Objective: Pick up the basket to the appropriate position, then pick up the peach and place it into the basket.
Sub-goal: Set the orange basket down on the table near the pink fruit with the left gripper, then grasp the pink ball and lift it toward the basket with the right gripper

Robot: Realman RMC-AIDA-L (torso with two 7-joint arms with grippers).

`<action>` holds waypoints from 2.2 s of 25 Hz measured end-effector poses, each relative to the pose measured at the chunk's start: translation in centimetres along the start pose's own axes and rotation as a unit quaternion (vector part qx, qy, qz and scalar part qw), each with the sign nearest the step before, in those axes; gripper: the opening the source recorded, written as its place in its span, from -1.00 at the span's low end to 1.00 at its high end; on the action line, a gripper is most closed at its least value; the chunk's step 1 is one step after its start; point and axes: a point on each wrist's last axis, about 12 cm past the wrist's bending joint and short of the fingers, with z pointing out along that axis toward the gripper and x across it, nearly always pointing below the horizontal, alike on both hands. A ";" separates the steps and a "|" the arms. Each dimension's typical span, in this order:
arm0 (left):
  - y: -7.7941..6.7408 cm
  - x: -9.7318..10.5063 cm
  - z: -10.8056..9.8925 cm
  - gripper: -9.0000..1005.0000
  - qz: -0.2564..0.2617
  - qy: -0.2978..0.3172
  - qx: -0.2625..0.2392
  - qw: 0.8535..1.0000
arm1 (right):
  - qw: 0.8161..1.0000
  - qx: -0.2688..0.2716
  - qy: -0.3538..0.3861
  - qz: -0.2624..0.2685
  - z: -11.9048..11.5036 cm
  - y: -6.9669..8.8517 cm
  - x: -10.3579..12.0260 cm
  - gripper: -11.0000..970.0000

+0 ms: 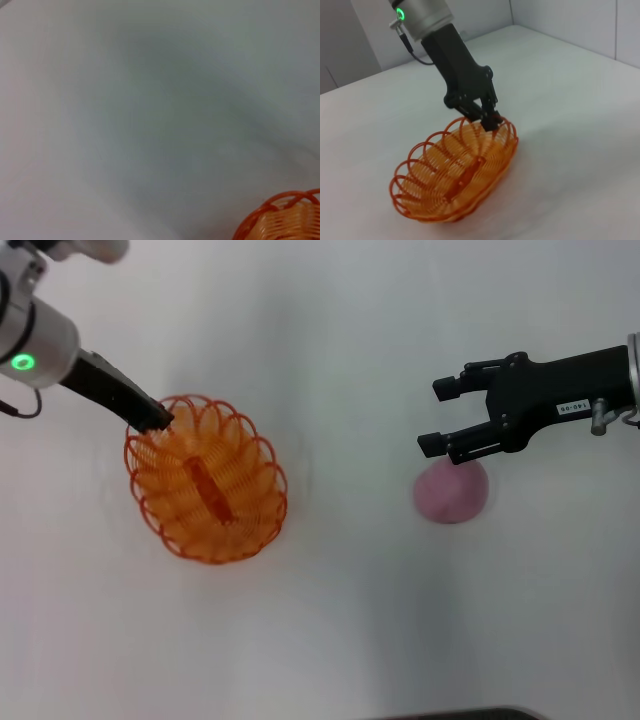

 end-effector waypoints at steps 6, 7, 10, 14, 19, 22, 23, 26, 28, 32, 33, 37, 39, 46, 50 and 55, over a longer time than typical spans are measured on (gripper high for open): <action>2.8 2.0 -2.5 -0.76 -0.127 -0.079 0.035 0.988 | 1.000 0.001 0.000 0.000 0.0 0.0 0.0 0.83; 3.2 2.5 -2.7 -0.76 -0.145 -0.088 0.039 0.985 | 1.000 0.002 0.000 0.000 0.0 0.0 0.0 0.83; 4.7 4.9 -3.4 -0.82 -0.229 -0.129 0.061 0.963 | 1.000 0.003 0.000 0.001 0.0 0.0 0.1 0.83; 5.4 8.2 -3.6 -0.86 -0.325 -0.182 0.079 0.925 | 1.000 0.005 0.000 -0.002 -0.1 -0.1 0.0 0.83; 4.5 10.9 -2.5 -0.86 -0.406 -0.216 0.102 0.882 | 1.000 0.009 0.000 -0.009 0.0 -0.3 -0.5 0.83; 3.6 11.8 -1.6 -0.86 -0.437 -0.224 0.108 0.864 | 1.000 0.023 0.000 -0.013 0.0 -0.7 -0.8 0.83; 3.2 12.0 -1.3 -0.86 -0.443 -0.225 0.110 0.861 | 1.000 0.027 0.000 -0.014 0.1 -0.9 -0.9 0.83; 2.4 12.8 -0.7 -0.86 -0.455 -0.223 0.113 0.855 | 0.999 0.036 0.000 -0.021 0.2 -1.2 -1.1 0.83; 1.8 13.3 -0.4 -0.79 -0.461 -0.220 0.118 0.852 | 0.999 0.038 -0.001 -0.026 0.2 -1.3 -1.3 0.83; 1.1 14.1 -0.2 -0.64 -0.468 -0.211 0.133 0.848 | 0.998 0.044 -0.002 -0.033 0.3 -1.6 -1.9 0.83; 0.8 14.4 -0.2 -0.55 -0.469 -0.208 0.139 0.847 | 0.998 0.045 -0.002 -0.035 0.3 -1.6 -2.1 0.83; 0.7 15.1 -0.6 -0.19 -0.470 -0.205 0.141 0.847 | 0.998 0.049 -0.005 -0.036 0.3 -1.9 -2.7 0.83; 0.8 15.4 -0.9 -0.01 -0.463 -0.207 0.134 0.851 | 0.998 0.053 -0.010 -0.031 0.2 -2.1 -2.9 0.83; 1.6 16.7 -3.2 0.45 -0.316 -0.250 0.060 0.913 | 0.997 0.067 -0.020 0.021 0.3 -2.7 -4.1 0.83; 0.4 17.4 -3.8 0.53 -0.180 -0.278 0.068 0.941 | 0.996 0.047 -0.010 0.072 0.1 -2.7 -5.8 0.83; -1.7 18.4 -4.0 0.52 -0.047 -0.297 0.101 0.948 | 0.995 0.018 0.061 0.077 -0.2 -1.8 -7.5 0.83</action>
